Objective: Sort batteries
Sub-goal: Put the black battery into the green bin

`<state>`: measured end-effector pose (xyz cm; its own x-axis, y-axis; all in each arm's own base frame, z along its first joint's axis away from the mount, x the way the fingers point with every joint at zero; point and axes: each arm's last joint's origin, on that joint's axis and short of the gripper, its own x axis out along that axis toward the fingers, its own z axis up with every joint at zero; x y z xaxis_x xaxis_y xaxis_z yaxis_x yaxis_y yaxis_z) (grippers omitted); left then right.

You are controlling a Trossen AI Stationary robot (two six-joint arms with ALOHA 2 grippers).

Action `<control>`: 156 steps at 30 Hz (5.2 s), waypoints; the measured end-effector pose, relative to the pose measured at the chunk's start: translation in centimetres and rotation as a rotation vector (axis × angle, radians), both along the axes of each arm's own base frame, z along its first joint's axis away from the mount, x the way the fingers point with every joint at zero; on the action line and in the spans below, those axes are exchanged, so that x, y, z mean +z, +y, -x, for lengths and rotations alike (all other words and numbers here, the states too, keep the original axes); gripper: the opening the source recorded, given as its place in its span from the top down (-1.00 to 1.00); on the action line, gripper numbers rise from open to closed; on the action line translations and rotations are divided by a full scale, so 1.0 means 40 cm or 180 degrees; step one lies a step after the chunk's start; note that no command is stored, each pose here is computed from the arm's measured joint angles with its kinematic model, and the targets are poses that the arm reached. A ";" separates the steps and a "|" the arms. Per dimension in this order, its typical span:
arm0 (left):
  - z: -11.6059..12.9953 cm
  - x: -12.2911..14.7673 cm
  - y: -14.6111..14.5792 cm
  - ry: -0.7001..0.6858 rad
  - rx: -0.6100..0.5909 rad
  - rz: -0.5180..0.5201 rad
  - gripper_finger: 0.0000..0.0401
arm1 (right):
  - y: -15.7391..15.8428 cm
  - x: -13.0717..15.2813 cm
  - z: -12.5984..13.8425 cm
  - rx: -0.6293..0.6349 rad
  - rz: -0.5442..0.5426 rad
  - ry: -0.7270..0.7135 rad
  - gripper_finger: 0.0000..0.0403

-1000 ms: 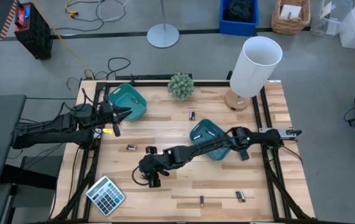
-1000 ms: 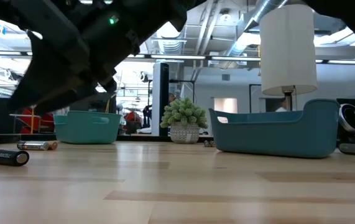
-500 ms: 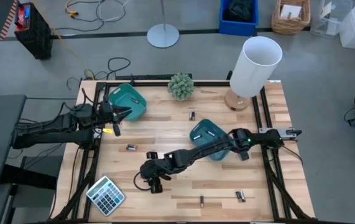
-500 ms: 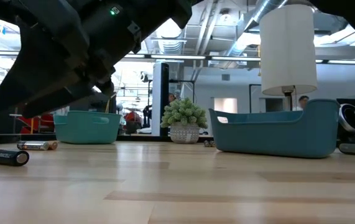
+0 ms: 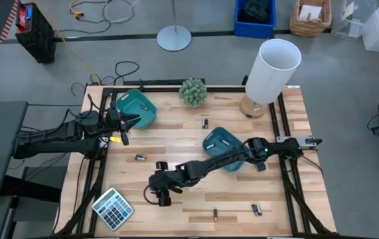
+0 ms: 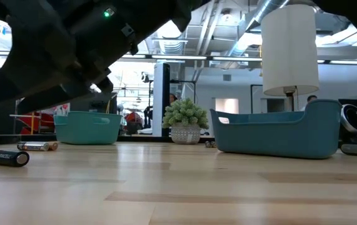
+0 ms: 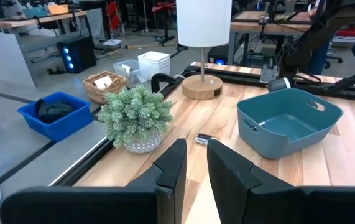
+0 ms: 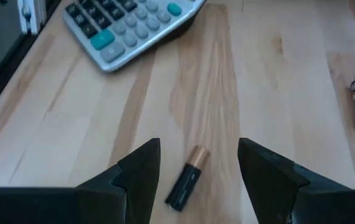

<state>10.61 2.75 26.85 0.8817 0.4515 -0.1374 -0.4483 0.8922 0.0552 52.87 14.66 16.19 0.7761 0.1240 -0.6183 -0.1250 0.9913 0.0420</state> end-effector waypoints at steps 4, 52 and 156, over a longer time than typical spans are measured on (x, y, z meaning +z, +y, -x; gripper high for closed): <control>0.000 -0.001 0.000 0.0009 0.0001 0.0001 0.71 | 0.006 -0.010 0.001 -0.0115 -0.0001 -0.0123 -0.16; -0.006 -0.026 -0.006 0.0049 -0.0307 0.0204 0.71 | 0.051 -0.126 0.014 -0.0545 0.0073 0.0115 -0.16; 0.059 0.066 -0.019 -0.1029 -0.0333 -0.0544 0.71 | -0.615 0.133 -0.104 -0.1349 0.1077 -0.0852 0.80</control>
